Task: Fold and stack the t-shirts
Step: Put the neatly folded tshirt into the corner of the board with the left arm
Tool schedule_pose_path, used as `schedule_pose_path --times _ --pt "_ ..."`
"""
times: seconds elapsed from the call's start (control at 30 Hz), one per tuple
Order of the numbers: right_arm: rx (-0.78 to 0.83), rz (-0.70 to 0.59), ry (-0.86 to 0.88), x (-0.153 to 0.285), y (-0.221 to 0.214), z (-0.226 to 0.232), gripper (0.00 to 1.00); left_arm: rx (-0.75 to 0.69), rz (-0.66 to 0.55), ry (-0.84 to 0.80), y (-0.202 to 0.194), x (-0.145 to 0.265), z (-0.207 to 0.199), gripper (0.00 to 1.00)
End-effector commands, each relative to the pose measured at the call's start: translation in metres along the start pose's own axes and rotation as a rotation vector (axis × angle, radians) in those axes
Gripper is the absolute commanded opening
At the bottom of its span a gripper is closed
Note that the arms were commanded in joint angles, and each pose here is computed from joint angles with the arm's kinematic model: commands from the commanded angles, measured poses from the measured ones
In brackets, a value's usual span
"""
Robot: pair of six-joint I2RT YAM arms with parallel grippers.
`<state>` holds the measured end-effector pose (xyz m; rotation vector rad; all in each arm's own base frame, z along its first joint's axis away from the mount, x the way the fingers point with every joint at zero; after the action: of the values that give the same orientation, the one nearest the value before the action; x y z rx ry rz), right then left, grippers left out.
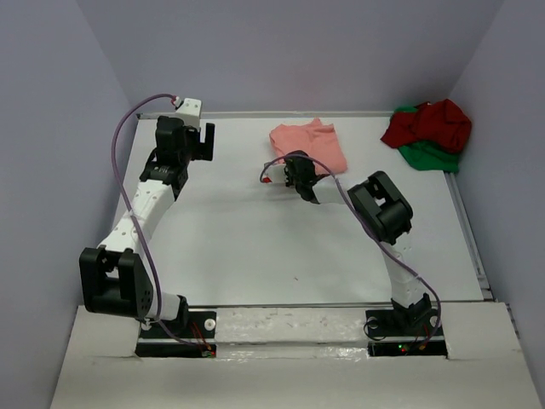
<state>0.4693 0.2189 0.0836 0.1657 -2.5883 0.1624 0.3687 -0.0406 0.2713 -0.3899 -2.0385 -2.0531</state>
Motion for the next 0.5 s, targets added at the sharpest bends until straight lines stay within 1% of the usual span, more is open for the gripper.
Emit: schedule_pose_path --times 0.0,0.17,0.3,0.33,0.47 --pt "-0.005 -0.077 0.163 0.031 0.028 0.022 0.00 0.000 -0.071 -0.008 0.020 0.014 0.003 0.99" --pt "0.001 -0.101 0.235 0.052 0.046 0.036 0.00 0.000 -0.073 -0.015 0.022 0.014 0.003 0.99" --pt "-0.052 -0.116 0.316 0.066 0.054 0.044 0.00 0.001 -0.074 -0.026 0.026 0.013 0.001 0.99" --pt "-0.045 -0.119 0.345 0.072 0.058 0.047 0.00 0.001 -0.071 -0.029 0.026 0.012 0.001 0.99" --pt "-0.089 -0.141 0.380 0.084 0.069 0.052 0.00 0.002 -0.072 -0.031 0.029 0.010 0.000 0.99"
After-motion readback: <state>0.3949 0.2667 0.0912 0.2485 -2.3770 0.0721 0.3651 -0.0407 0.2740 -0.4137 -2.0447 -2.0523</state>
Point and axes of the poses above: each gripper's point midway between its finger pads, its own x axis back along the fingers, its own z axis along the line the jaws close on, y = z × x, the point moved 8 cm from there along x, back along the fingers, and after that the axes turned 9 degrees about x, right-handed, at the moved point
